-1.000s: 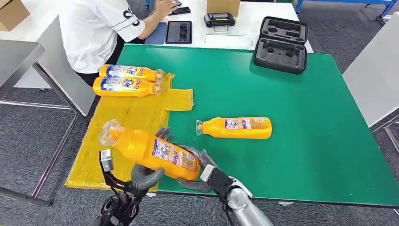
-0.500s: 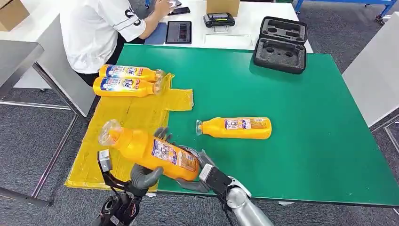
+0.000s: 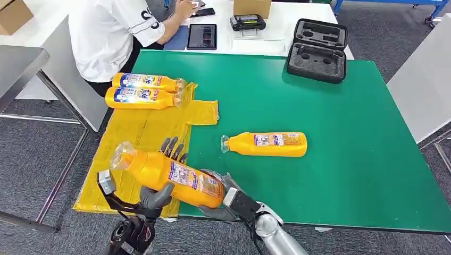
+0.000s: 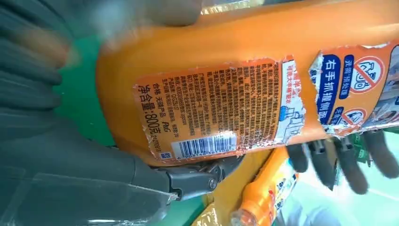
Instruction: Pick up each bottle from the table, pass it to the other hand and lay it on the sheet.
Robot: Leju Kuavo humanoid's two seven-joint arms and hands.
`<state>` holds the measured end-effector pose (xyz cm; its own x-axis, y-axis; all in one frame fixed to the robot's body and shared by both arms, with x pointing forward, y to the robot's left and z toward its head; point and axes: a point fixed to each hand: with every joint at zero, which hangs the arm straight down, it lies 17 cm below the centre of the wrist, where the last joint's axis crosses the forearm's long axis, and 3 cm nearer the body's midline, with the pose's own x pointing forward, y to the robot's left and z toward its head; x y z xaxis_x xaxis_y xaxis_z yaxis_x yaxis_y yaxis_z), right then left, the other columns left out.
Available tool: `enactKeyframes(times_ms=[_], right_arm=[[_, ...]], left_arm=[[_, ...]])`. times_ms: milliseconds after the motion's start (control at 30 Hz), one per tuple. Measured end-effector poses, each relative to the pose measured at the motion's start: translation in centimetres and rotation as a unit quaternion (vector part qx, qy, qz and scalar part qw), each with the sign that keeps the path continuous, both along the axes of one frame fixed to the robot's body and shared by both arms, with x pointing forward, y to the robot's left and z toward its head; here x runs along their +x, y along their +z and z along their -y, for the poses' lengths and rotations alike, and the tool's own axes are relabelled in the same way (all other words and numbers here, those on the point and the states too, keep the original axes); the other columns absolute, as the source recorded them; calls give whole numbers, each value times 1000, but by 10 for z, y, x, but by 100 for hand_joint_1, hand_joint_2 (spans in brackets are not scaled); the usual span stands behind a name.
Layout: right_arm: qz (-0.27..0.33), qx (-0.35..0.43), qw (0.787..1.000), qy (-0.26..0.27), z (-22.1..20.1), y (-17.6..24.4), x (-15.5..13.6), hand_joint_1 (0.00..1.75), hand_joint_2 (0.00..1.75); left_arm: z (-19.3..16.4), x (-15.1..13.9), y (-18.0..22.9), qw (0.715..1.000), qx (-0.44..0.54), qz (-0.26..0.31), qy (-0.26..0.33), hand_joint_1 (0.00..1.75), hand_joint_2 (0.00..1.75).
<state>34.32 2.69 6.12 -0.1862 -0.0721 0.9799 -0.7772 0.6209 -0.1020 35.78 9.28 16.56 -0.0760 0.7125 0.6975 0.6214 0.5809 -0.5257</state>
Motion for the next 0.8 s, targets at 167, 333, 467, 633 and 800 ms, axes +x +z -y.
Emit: enactKeyframes(times_ms=[167,333,467,633,800], right_arm=[[-5,-2,1000,1,1,-4,-2,175,175],[-6,-2,1000,2,1,-7,-2,175,175],[-5,-2,1000,5,0,-7,-3,175,175],[-6,0,1000,8,-1,-7,-4,175,175],[-7,3,1000,8,-1,-6,-3,175,175]], left_arm=[[-3,0,2,1000,7,8,8,31,175],[1,-9,3,999,21,28,3,175,175],[1,-11,3,999,23,31,4,175,175],[3,-14,5,999,22,40,-5,175,175],[9,-20,7,997,40,59,-16,175,175]])
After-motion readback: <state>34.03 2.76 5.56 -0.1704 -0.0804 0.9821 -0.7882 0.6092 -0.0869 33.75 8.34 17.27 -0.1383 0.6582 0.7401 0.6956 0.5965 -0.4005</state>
